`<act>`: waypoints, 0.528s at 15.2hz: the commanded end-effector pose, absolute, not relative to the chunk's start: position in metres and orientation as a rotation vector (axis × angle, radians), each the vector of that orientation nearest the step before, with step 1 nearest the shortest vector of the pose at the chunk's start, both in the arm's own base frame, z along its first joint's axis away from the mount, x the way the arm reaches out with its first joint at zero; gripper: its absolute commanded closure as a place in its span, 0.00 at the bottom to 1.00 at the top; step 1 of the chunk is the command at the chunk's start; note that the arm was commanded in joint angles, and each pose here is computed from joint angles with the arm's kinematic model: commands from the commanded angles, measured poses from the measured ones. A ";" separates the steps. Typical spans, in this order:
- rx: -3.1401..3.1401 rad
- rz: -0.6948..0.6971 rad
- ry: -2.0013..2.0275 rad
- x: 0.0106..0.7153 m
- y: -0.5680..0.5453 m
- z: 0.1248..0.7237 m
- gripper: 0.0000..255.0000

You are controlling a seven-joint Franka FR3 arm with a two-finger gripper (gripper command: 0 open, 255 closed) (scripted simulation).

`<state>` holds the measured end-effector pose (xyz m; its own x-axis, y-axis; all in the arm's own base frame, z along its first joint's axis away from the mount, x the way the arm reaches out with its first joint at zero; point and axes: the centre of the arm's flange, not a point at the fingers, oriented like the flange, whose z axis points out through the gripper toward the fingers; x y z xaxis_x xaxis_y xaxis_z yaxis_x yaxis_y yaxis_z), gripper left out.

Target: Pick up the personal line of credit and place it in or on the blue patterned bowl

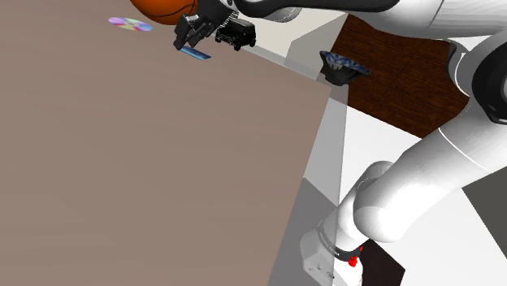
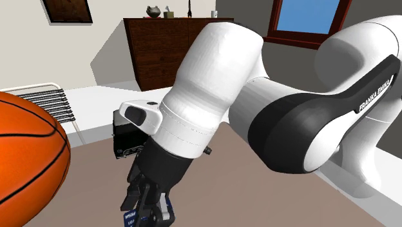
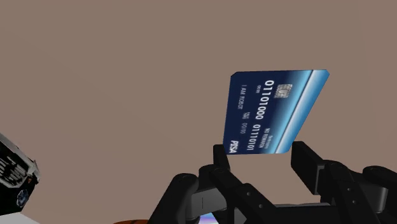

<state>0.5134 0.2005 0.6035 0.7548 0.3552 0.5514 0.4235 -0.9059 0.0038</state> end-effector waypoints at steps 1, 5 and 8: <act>-2.828 -0.851 -0.630 0.513 0.200 0.603 1.00; -2.828 -0.851 -0.630 0.513 0.200 0.603 1.00; -2.828 -0.851 -0.630 0.513 0.201 0.609 1.00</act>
<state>0.5130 0.2003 0.6059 0.7549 0.3552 0.5513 0.4235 -0.9059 0.0038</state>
